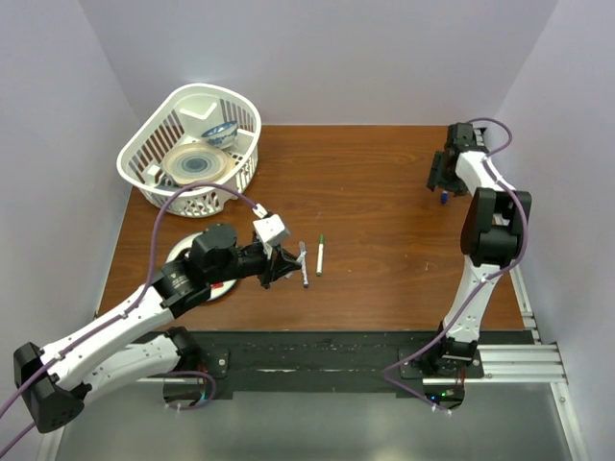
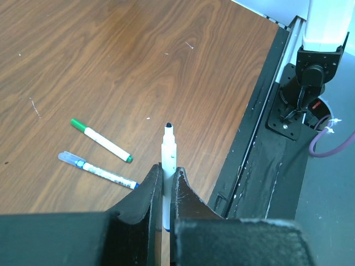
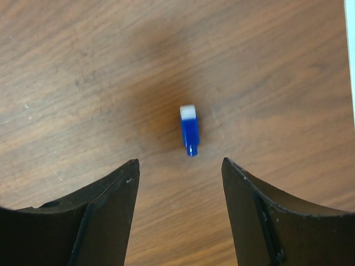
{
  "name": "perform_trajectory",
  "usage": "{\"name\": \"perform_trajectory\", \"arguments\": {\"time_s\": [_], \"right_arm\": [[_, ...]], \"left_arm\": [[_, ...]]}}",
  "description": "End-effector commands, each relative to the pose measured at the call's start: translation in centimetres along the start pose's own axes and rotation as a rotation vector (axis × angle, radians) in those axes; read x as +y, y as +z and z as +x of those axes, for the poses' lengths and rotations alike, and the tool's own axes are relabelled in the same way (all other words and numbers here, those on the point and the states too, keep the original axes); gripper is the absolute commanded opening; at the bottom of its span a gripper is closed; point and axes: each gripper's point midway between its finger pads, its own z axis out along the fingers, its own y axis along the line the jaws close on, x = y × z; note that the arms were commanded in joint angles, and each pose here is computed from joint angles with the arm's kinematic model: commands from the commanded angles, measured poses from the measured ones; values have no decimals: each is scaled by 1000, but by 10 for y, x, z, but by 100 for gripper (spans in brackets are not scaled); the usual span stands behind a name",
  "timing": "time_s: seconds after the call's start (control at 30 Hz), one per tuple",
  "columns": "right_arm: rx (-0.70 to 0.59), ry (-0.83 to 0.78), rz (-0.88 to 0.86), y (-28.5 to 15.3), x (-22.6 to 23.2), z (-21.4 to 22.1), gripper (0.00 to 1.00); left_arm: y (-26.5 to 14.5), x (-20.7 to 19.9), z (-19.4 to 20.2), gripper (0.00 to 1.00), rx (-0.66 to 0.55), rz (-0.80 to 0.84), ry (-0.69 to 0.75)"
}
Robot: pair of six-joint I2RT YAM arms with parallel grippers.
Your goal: Insert the pens into the pen caps
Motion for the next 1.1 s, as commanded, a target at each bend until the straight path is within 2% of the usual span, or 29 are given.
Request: {"name": "perform_trajectory", "arguments": {"time_s": [0.0,0.3,0.5,0.53,0.57,0.63,0.67,0.77,0.8,0.83,0.87,0.9,0.93,0.97,1.0,1.07], "right_arm": [[14,-30,-105,3,0,-19,63],[50,-58,-100,35,0,-12,55],[64,-67,-79,40,-3,-8,38],[67,-75,-77,41,-4,-8,32],[75,-76,-81,43,-3,-6,21],[91,-78,-85,41,-2,-3,9],[96,-78,-111,39,3,-1,0],[100,-43,-189,19,22,5,0],[26,-39,-220,-5,34,-11,0],[59,-12,-259,-10,45,9,0],[36,5,-293,-24,56,11,0],[-70,4,-393,-60,82,-6,0],[-40,42,-419,-65,91,20,0],[-65,48,-452,-78,100,25,0],[-120,22,-512,-98,129,28,0],[-161,51,-594,-134,145,50,0]], "left_arm": [[-2,3,-10,0,-31,-10,40],[0,2,-8,0,-25,-6,40],[-2,6,-11,0,-37,-29,43],[-4,7,-11,0,-42,-35,44],[-4,6,-12,0,-45,-35,43],[-6,5,-14,0,-54,-31,42],[-6,4,-14,0,-56,-29,42],[-7,0,-20,0,-77,-12,33],[-7,-2,-21,0,-82,-5,9],[-8,-6,-21,0,-88,11,-8],[-6,-9,-28,0,-121,31,-22],[-5,-15,-28,0,-134,55,-80],[-3,-22,-18,0,-127,98,-111],[-2,-28,-31,0,-189,133,-155],[-1,-32,-31,0,-202,157,-179],[2,-39,-23,0,-200,205,-228]]}}
